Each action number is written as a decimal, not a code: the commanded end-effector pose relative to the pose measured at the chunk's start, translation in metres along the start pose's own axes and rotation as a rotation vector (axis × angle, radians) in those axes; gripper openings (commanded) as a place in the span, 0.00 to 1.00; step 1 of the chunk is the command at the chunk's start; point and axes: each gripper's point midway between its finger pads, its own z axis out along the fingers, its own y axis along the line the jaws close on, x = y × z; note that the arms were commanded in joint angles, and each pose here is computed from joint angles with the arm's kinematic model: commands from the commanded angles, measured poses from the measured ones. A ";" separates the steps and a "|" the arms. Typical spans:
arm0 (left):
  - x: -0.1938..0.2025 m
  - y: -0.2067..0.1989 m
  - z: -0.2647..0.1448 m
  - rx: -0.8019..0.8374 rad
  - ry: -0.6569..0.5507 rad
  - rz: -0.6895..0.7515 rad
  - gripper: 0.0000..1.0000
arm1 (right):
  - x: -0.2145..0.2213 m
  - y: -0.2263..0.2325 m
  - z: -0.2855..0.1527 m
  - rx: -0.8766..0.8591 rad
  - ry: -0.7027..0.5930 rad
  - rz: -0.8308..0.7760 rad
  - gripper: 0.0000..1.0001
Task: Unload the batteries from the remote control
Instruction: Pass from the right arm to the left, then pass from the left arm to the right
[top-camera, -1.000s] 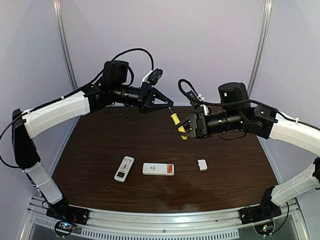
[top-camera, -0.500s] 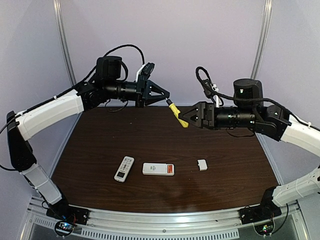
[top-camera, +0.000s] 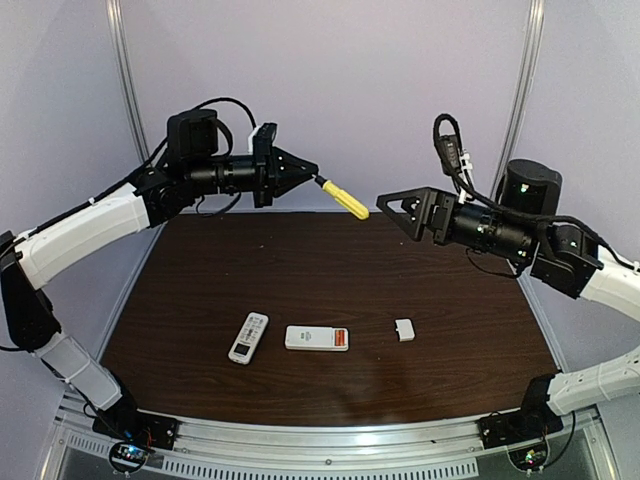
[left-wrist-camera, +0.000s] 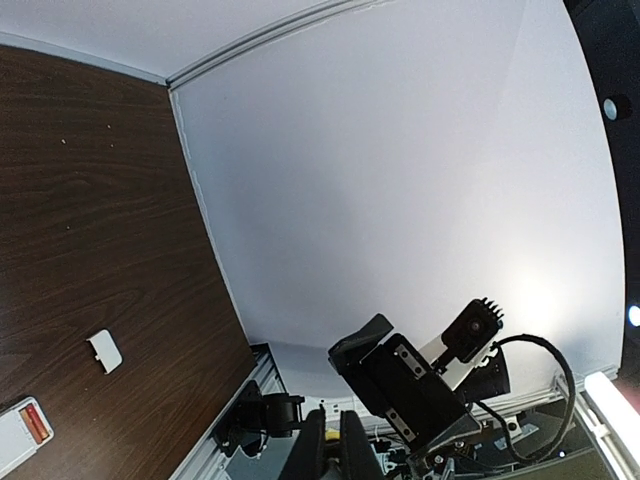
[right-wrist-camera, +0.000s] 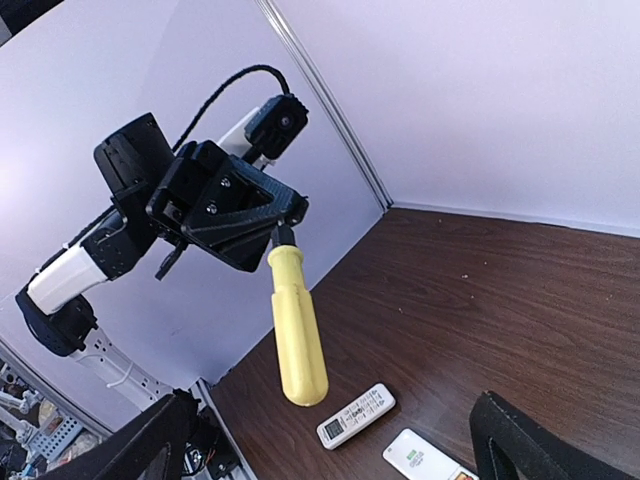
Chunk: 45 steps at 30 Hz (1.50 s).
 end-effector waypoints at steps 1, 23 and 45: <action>-0.017 -0.018 -0.002 0.094 -0.080 -0.064 0.00 | -0.016 0.009 -0.002 -0.011 -0.096 -0.082 1.00; -0.033 -0.044 -0.003 0.165 -0.122 -0.137 0.00 | -0.044 0.018 0.033 0.062 -0.214 -0.263 0.98; -0.033 -0.062 -0.011 0.226 -0.118 -0.159 0.00 | -0.059 0.028 0.068 0.065 -0.250 -0.406 0.71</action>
